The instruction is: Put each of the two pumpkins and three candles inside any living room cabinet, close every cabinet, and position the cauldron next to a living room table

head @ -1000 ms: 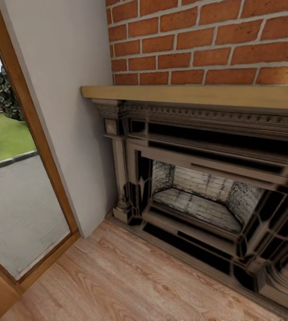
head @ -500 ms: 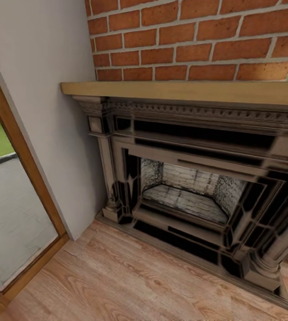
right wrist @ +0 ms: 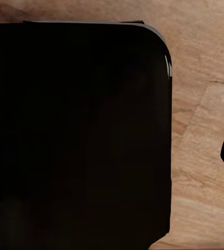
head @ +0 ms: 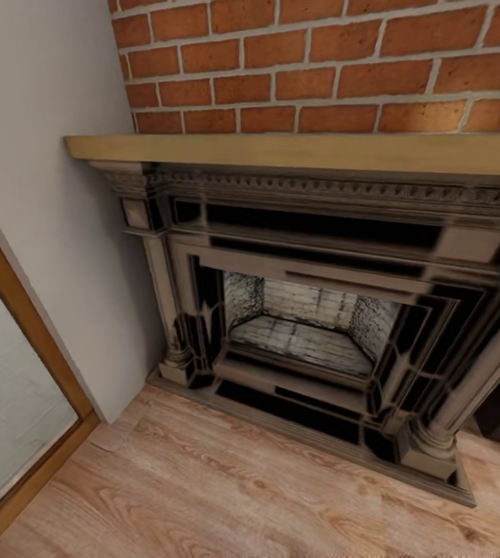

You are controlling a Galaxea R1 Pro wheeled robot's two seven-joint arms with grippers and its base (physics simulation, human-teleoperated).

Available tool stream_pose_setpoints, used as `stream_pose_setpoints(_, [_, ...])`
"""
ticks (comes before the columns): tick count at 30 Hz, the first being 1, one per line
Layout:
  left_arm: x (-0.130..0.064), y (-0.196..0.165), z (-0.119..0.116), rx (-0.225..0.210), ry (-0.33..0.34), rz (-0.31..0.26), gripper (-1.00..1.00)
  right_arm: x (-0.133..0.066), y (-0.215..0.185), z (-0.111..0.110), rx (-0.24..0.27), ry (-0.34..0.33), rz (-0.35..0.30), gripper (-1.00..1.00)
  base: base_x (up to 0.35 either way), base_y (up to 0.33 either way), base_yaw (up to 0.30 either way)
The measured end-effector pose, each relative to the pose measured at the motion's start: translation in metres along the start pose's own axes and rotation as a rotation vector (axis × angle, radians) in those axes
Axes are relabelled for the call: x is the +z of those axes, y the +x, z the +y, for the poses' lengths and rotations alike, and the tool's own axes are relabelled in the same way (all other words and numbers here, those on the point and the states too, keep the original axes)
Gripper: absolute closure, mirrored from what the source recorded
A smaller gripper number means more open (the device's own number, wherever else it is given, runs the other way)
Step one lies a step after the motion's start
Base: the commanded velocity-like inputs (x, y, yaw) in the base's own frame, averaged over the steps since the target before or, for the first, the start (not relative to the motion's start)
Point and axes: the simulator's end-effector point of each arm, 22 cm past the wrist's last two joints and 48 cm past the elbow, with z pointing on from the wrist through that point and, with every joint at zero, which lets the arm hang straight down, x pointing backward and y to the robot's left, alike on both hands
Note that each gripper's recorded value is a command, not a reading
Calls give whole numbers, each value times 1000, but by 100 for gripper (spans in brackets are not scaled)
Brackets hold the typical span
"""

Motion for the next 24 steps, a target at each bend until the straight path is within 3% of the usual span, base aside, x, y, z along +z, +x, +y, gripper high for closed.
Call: stream_pose_setpoints(24, [-1,11,0,2,1,29,-100,-1,2,-3,17,9,-13,-100,0,0,-201])
